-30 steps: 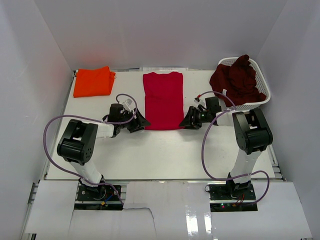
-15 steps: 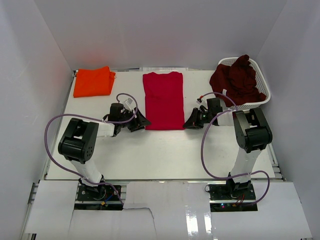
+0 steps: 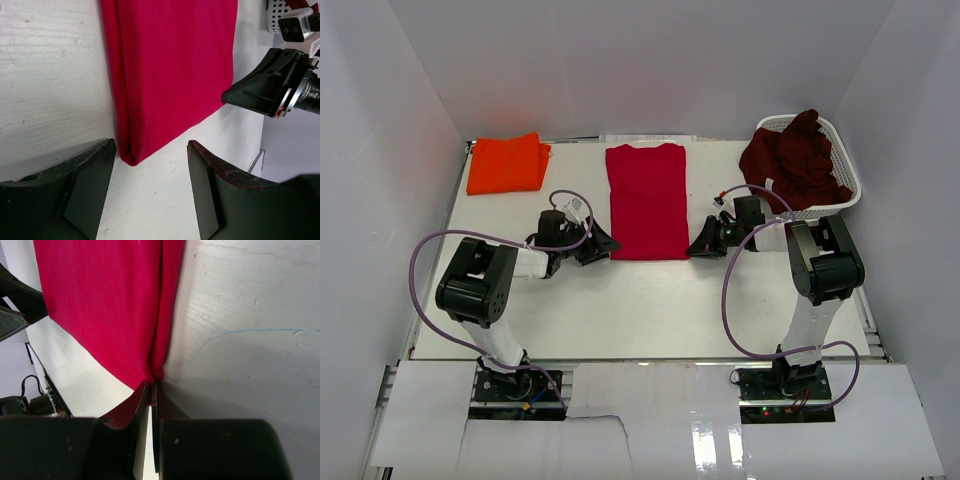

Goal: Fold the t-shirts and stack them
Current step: Grab one side of the 2/3 rectangular tshirt with both arms

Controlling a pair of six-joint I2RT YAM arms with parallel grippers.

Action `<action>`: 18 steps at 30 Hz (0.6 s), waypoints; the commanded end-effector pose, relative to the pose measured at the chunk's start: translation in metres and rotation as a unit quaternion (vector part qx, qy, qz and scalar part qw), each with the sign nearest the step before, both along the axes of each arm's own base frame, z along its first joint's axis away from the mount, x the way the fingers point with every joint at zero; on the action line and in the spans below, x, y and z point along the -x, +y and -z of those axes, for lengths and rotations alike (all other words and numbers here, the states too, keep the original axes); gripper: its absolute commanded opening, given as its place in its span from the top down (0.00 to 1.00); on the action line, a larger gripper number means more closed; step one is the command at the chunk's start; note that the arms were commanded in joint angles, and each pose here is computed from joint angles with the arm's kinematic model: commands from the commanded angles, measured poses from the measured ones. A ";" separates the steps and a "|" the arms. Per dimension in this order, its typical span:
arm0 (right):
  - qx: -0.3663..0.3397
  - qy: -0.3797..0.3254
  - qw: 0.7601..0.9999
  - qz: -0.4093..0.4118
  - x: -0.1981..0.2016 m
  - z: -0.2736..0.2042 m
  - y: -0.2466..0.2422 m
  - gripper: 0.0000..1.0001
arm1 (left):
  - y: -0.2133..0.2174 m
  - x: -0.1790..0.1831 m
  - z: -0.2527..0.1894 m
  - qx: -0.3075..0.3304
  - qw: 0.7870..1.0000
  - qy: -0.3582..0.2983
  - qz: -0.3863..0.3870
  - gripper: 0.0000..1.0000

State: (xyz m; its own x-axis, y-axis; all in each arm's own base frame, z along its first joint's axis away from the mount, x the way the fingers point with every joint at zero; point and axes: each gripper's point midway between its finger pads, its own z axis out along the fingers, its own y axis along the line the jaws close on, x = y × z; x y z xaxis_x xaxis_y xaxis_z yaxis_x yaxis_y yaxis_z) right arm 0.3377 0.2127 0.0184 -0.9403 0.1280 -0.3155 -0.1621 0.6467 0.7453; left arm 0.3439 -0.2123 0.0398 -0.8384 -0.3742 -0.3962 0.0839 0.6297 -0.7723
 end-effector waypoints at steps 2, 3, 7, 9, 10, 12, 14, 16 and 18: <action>0.046 0.020 0.999 0.017 0.004 0.028 -0.014 0.92 | 0.016 0.039 0.053 -0.066 0.993 0.095 -0.027 0.28; 0.046 0.020 0.999 0.017 0.004 0.028 -0.014 0.92 | 0.015 0.039 0.053 -0.070 0.993 0.095 -0.027 0.28; 0.045 0.020 0.999 0.016 0.004 0.028 -0.014 0.92 | 0.012 0.039 0.051 -0.095 0.990 0.102 -0.026 0.28; 0.045 0.019 0.999 0.017 0.004 0.027 -0.014 0.92 | 0.011 0.038 0.049 -0.109 0.988 0.103 -0.030 0.28; 0.045 0.020 0.999 0.016 0.004 0.028 -0.014 0.92 | 0.009 0.043 0.050 -0.120 0.986 0.113 -0.025 0.28; 0.045 0.019 0.999 0.017 0.004 0.027 -0.014 0.92 | 0.007 0.038 0.045 -0.125 0.986 0.107 -0.029 0.28; 0.044 0.020 0.999 0.016 0.004 0.028 -0.014 0.92 | 0.006 0.037 0.044 -0.122 0.986 0.109 -0.033 0.28; 0.044 0.020 0.999 0.017 0.004 0.028 -0.013 0.92 | 0.006 0.037 0.046 -0.125 0.985 0.117 -0.033 0.30; 0.044 0.019 0.999 0.016 0.005 0.027 -0.014 0.92 | 0.005 0.036 0.047 -0.124 0.985 0.118 -0.034 0.38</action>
State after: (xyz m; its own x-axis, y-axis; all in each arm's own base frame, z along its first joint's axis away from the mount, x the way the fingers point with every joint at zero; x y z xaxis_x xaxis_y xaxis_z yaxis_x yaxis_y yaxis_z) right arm 0.3377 0.2127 0.0185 -0.9403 0.1278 -0.3154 -0.1622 0.6464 0.7455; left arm 0.3433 -0.2268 0.0379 -0.8391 -0.3721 -0.3969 0.0085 0.7206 -0.6933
